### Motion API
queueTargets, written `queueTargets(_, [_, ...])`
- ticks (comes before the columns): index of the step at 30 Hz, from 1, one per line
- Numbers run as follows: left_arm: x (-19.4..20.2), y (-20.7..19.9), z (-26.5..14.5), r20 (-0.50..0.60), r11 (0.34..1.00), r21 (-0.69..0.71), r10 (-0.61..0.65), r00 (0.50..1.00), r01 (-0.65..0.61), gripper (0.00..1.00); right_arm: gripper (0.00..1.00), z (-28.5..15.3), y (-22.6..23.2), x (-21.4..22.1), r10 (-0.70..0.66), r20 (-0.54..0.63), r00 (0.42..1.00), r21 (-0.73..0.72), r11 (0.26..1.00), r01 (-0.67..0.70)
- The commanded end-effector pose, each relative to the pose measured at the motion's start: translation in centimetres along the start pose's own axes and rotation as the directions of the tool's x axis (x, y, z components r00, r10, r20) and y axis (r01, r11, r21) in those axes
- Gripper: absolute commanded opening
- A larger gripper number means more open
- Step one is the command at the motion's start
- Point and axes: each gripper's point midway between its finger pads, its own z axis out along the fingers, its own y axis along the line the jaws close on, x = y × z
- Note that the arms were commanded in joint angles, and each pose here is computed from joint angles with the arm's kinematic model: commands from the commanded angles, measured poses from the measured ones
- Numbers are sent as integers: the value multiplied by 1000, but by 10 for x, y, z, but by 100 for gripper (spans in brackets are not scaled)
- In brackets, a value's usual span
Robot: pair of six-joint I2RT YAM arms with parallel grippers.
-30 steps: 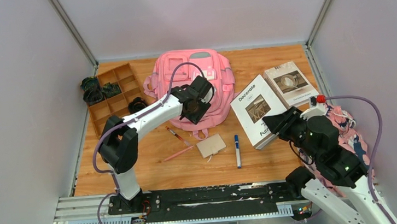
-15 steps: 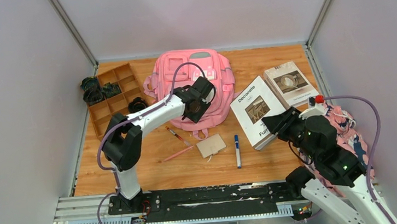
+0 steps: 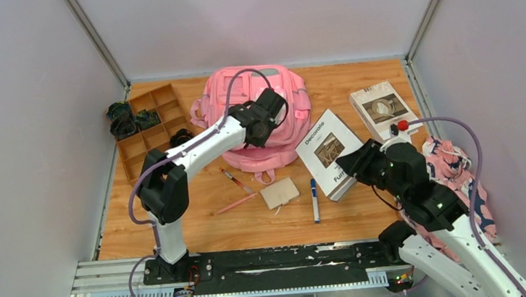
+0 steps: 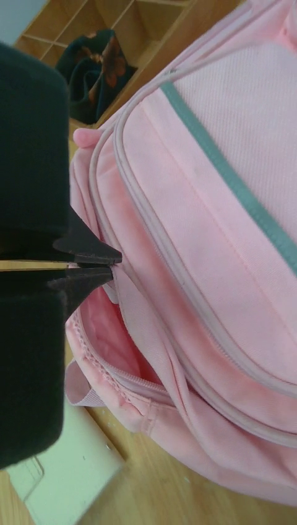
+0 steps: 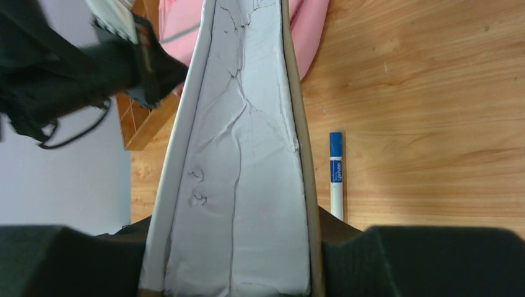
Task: Pack the student bag
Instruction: Place the book in the student bag.
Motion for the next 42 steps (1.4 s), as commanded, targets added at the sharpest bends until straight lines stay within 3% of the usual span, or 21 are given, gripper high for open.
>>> queueTargets(1, [-72,42,-61,238,980,1,-192,952,197,0,32,5,23,-1,10,-8,1000,-115,993,-11])
queueTargets(7, [-117,67,-88,340,942,89,-335,879,325,0,30,6,40,9,61,-55,997,-220,973,-72])
queueTargets(10, [-129,76,-100,370,922,117,-385,845,369,0,29,19,52,30,183,-169,969,-286,931,-225])
queueTargets(14, [-142,85,-125,428,903,167,-427,796,395,0,26,44,71,47,337,-298,893,-392,810,-437])
queueTargets(19, [-155,83,-149,454,886,267,-462,762,379,0,26,73,90,44,295,-331,896,-372,832,-412])
queueTargets(39, [-155,62,-187,470,870,413,-456,756,268,0,19,233,114,-12,568,-173,805,-290,752,-592])
queueTargets(42, [-149,60,-188,469,875,414,-441,765,250,0,23,264,116,-16,588,-151,794,-289,742,-605])
